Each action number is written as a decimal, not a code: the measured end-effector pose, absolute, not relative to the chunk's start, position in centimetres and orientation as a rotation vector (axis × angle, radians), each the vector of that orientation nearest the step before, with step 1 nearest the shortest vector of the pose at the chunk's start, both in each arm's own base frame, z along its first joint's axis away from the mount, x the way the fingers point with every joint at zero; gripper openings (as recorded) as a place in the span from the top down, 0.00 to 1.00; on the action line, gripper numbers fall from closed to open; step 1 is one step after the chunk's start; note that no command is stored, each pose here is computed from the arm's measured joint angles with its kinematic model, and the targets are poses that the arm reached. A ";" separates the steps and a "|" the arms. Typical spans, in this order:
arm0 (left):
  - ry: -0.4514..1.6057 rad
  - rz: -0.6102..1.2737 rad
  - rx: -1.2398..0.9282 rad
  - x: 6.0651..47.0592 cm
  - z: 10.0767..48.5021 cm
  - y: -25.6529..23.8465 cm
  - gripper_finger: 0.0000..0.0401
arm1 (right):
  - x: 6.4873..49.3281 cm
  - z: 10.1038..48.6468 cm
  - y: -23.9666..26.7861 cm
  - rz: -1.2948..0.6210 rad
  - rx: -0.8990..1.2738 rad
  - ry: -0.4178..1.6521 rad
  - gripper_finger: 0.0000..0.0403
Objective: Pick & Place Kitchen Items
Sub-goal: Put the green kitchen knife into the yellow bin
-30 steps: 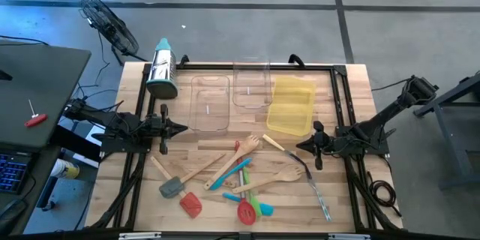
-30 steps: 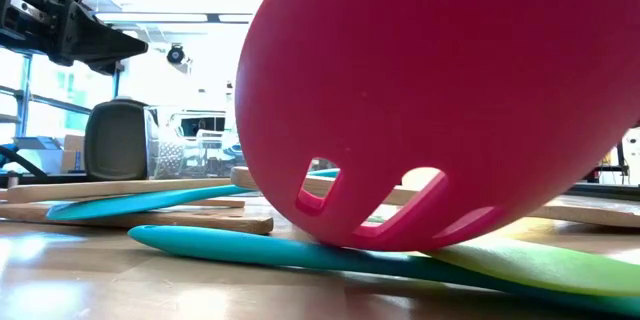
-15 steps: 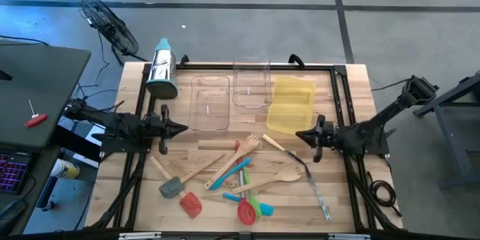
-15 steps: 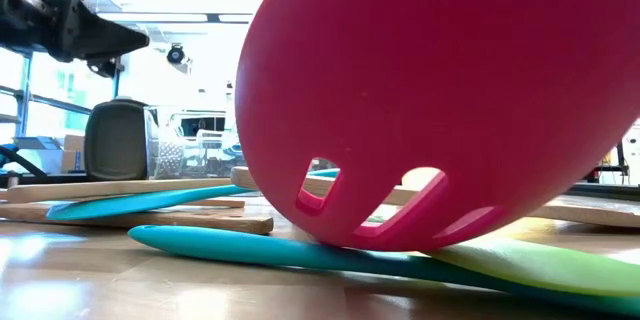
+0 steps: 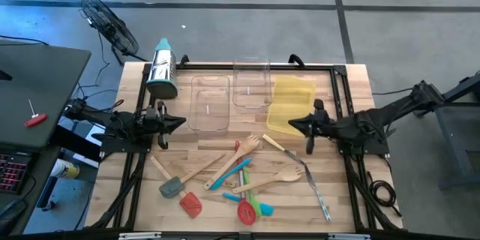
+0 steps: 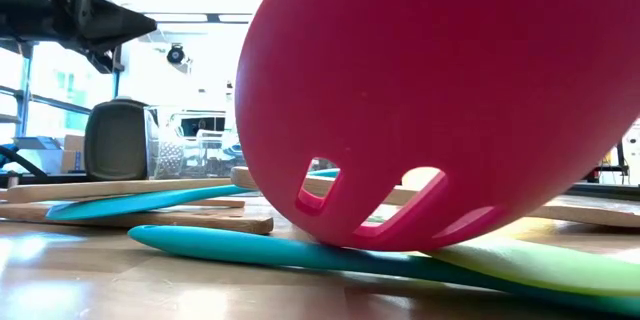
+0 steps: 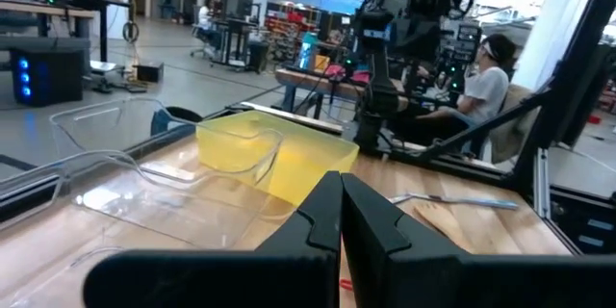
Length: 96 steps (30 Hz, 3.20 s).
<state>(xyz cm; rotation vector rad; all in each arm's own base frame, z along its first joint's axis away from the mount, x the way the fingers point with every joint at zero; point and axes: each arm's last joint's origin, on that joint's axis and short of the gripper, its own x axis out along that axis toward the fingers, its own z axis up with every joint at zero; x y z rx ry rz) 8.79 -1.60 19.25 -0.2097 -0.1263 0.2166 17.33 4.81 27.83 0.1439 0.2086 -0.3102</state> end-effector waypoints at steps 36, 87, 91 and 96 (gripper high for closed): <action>-0.074 0.232 -0.190 8.8 18.8 -1.6 1.00 | 26.1 22.1 9.1 0.057 0.032 0.452 0.99; -0.012 0.238 -0.159 8.8 18.2 -1.6 1.00 | 25.9 13.9 4.1 -0.289 0.264 1.069 0.48; -0.012 0.237 -0.158 8.8 18.2 -1.6 1.00 | 26.0 13.7 3.7 -0.296 0.283 1.077 0.48; -0.011 0.237 -0.158 8.8 18.2 -1.6 1.00 | 26.0 13.7 3.4 -0.281 0.319 1.090 0.48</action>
